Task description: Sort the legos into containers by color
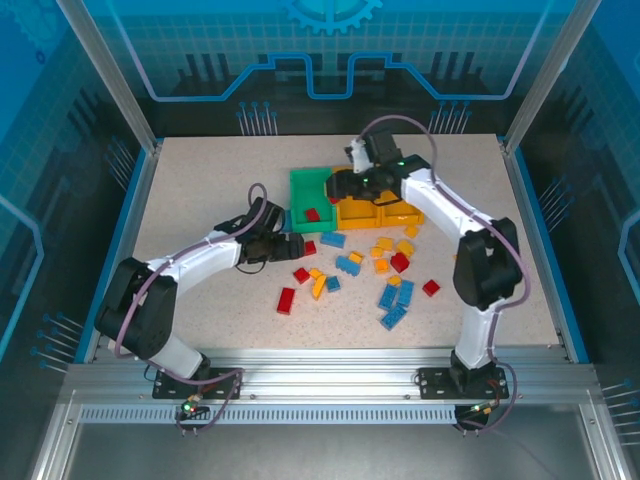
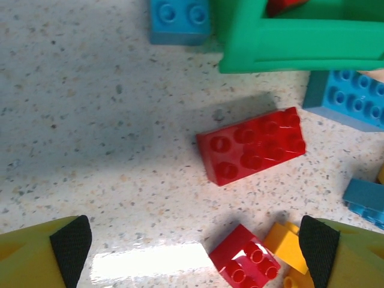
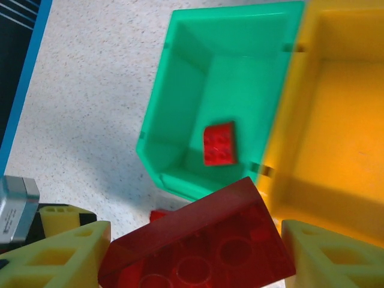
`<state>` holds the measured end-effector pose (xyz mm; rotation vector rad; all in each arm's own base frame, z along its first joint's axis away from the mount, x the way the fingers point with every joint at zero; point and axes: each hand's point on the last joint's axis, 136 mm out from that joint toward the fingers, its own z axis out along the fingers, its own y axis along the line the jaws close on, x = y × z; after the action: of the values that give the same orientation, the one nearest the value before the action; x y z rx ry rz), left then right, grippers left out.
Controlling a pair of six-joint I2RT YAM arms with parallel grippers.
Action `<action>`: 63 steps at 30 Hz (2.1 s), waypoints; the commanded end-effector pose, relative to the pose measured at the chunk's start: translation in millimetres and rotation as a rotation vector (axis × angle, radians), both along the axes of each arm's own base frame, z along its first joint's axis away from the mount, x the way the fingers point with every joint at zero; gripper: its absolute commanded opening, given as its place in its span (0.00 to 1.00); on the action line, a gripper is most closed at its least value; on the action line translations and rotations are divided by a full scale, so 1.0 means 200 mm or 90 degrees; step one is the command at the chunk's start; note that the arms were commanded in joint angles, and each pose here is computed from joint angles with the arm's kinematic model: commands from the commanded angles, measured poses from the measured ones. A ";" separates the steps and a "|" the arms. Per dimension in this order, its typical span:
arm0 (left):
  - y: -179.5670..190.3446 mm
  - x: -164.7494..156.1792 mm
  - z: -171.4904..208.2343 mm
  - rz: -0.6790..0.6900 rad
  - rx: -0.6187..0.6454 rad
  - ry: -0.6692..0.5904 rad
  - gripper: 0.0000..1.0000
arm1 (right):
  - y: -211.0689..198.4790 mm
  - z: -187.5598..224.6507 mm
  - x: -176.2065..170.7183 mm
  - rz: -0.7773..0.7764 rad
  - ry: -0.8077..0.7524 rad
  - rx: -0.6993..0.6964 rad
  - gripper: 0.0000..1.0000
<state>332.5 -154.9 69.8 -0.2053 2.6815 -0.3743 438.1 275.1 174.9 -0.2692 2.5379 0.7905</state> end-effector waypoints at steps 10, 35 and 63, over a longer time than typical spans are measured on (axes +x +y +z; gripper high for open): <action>0.15 -0.01 -0.04 0.053 -0.005 0.010 0.96 | 0.21 -0.22 0.17 -0.024 0.039 -0.041 0.60; 0.12 -0.13 -0.04 0.019 0.019 -0.032 0.99 | -0.42 -0.24 -0.55 -0.221 0.102 -0.221 0.99; 0.09 -0.19 -0.05 -0.014 -0.002 -0.048 0.99 | -0.64 -0.74 -1.47 -0.421 0.304 -0.271 0.83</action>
<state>299.0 -132.7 59.5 -0.2110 2.6151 -0.3650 140.2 146.8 32.6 0.6480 2.9444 0.0488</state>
